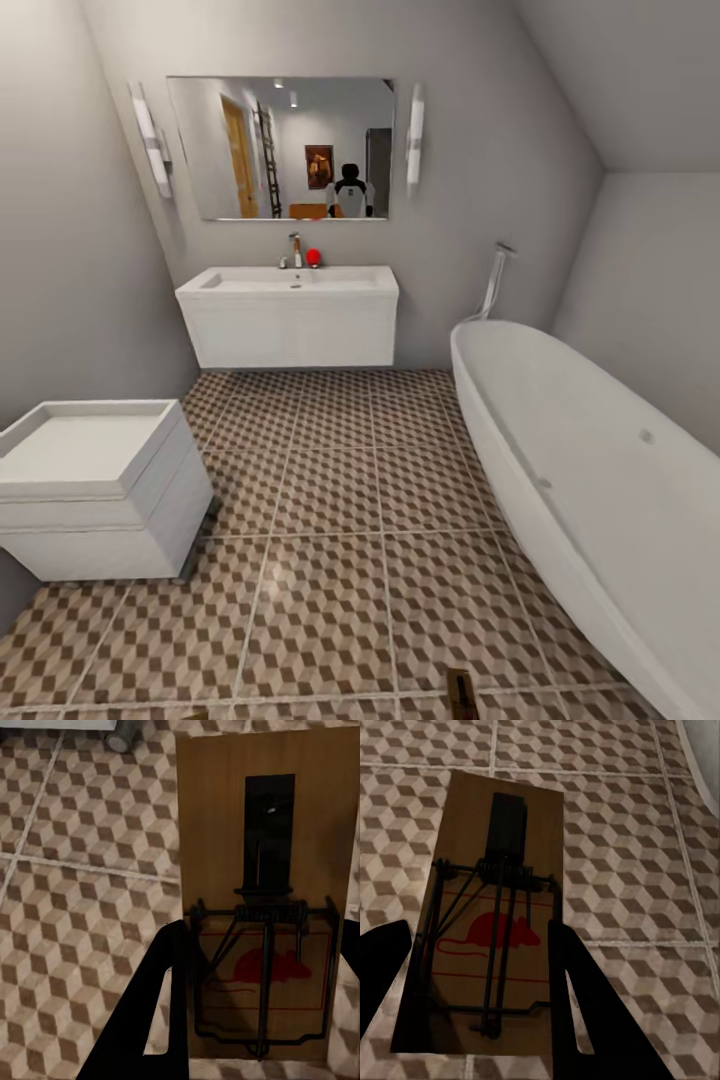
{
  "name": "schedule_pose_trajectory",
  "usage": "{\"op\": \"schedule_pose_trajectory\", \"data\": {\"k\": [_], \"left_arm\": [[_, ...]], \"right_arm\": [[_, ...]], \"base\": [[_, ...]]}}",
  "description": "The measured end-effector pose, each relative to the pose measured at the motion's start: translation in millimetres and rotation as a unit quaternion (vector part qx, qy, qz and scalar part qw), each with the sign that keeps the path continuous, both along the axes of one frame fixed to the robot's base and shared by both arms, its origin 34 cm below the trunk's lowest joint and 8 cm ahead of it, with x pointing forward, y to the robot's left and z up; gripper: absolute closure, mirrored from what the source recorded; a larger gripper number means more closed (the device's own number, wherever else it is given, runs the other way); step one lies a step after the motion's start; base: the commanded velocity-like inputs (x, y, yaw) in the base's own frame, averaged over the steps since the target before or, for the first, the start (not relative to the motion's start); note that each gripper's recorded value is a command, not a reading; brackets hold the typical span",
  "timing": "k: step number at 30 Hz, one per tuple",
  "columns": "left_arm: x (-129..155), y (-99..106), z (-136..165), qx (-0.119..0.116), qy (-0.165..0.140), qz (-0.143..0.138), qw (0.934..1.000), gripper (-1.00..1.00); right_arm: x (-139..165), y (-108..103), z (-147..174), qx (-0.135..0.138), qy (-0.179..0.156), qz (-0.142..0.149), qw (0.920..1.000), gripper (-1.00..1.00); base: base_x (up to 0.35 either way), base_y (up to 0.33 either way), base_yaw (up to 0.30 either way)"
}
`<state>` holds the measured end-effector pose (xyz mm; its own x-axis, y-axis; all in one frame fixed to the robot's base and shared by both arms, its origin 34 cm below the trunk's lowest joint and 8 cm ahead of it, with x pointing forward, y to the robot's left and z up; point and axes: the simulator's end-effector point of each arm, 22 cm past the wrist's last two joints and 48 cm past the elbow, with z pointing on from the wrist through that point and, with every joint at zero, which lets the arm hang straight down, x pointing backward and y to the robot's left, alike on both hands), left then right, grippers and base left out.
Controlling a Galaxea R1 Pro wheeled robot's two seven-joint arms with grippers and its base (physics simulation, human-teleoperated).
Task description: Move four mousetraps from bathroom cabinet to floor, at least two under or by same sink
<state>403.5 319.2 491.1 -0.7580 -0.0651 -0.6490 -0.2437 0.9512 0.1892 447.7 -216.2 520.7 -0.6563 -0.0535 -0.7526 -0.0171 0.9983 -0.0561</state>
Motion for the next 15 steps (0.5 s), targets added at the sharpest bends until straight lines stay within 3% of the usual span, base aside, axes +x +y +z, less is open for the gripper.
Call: {"op": "schedule_pose_trajectory", "data": {"k": [15], "left_arm": [[0.2,0.2,0.1,0.000,0.000,0.000,1.0000,1.00]], "right_arm": [[-0.4,0.0,-0.3,0.000,0.001,0.000,1.0000,1.00]], "base": [[0.341,-0.011,0.017]]}}
